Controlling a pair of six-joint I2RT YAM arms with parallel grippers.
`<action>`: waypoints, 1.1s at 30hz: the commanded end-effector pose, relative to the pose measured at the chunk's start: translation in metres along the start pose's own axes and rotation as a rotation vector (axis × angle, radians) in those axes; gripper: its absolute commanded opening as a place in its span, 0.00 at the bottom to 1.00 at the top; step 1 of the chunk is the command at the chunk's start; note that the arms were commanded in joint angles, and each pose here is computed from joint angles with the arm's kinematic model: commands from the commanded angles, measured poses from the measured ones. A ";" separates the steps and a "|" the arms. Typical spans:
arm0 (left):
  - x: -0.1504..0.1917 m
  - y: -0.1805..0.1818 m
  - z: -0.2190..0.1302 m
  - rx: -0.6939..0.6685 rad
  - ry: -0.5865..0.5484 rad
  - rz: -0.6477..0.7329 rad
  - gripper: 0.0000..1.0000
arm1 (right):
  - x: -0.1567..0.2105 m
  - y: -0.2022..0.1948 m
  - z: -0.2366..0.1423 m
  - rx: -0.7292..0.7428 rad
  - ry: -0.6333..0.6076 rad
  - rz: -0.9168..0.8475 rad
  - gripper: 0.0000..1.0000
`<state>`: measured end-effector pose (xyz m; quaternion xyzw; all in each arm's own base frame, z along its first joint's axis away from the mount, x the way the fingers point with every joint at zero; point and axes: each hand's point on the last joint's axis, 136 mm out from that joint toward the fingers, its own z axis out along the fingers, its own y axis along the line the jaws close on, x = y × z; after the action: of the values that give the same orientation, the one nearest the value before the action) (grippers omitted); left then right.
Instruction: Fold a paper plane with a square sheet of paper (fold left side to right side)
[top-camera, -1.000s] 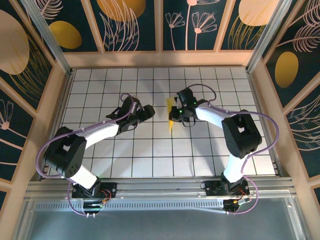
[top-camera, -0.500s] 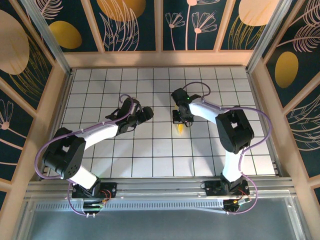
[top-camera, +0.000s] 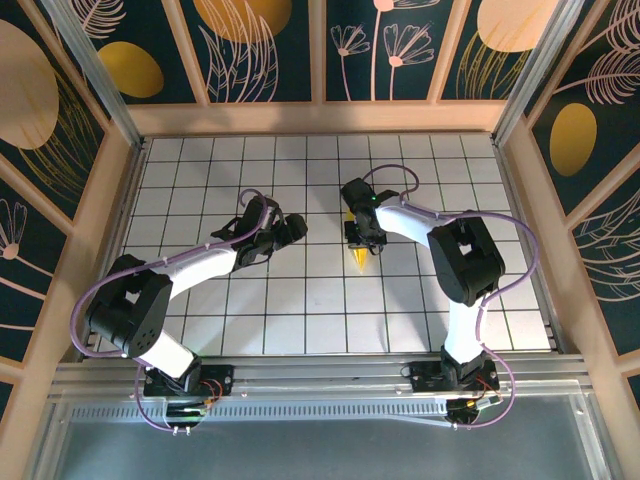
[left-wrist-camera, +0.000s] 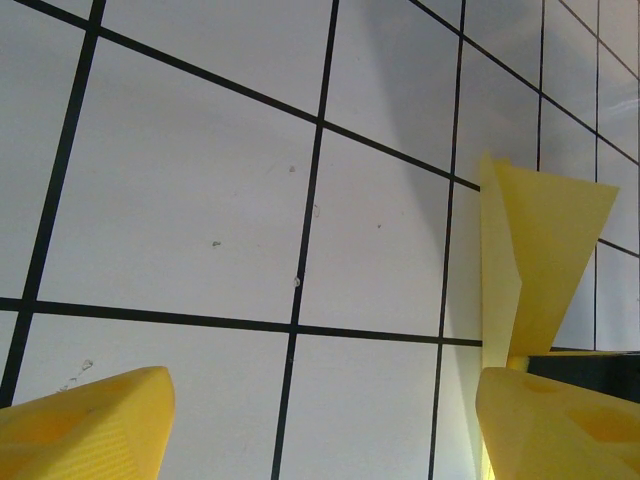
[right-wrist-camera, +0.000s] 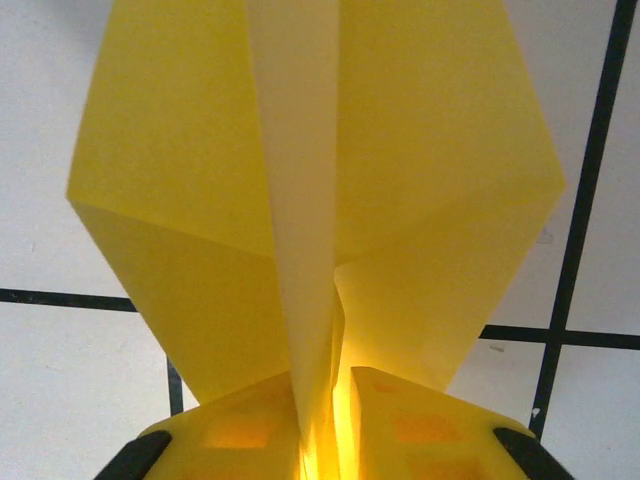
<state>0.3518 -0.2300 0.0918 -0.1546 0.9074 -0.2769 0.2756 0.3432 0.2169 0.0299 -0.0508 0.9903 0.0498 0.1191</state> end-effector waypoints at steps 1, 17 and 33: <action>0.006 0.012 0.005 -0.032 0.024 0.004 0.79 | 0.001 0.002 0.002 0.000 -0.003 0.010 0.20; 0.004 0.012 0.003 -0.033 0.017 0.006 0.79 | 0.015 -0.004 0.030 0.042 0.051 0.013 0.16; -0.029 0.012 -0.046 -0.087 -0.153 0.061 0.80 | -0.053 0.018 -0.009 0.031 -0.080 0.059 0.05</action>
<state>0.3515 -0.2071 0.1282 -0.1610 0.8946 -0.2515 0.3323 0.3811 0.2371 0.0551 -0.0288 0.9847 0.0580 0.1616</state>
